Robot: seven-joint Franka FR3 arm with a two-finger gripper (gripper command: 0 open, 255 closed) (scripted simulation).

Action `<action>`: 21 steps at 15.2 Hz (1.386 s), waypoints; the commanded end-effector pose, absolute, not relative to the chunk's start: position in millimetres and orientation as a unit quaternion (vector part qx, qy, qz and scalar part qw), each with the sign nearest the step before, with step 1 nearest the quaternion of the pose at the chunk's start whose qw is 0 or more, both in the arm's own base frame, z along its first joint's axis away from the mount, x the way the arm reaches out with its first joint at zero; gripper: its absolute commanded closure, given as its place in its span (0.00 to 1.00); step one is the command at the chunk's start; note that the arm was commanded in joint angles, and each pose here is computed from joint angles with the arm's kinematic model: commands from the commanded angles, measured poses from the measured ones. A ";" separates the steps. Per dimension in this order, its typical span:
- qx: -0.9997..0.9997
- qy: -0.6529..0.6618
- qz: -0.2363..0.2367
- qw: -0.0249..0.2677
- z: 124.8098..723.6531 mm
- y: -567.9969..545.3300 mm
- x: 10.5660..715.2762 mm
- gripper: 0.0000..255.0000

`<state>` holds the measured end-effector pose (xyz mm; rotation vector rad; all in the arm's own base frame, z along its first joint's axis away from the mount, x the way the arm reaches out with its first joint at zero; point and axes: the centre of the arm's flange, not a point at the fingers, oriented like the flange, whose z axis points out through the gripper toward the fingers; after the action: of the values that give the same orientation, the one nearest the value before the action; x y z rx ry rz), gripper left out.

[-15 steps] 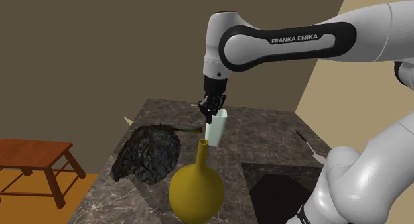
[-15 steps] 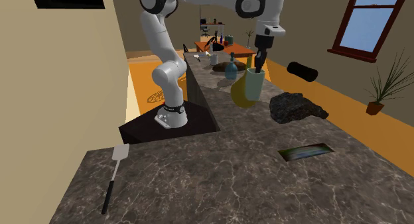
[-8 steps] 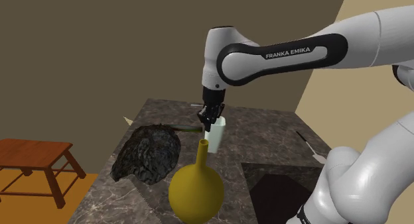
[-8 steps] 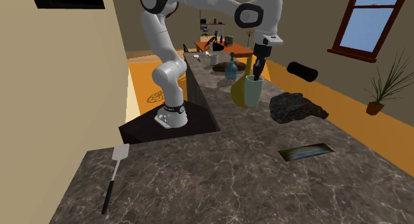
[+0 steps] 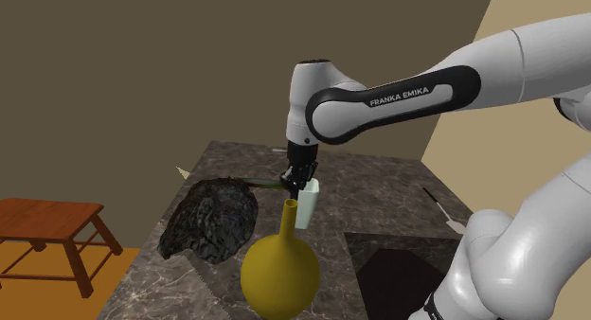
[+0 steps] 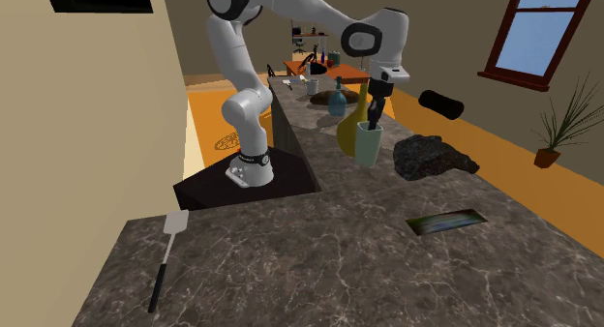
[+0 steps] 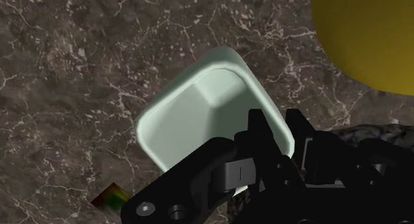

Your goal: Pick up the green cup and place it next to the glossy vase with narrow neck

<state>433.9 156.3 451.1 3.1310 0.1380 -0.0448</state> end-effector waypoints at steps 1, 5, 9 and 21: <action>0.999 0.044 -0.014 0.003 440.0 155.9 433.5 1.00; 0.999 0.044 -0.014 0.003 418.8 155.9 433.5 1.00; 0.999 0.044 -0.014 0.003 398.8 155.9 433.5 1.00; 0.999 0.044 -0.014 0.003 398.8 155.9 433.5 0.00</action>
<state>433.5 155.9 398.8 3.1313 0.1378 -0.0434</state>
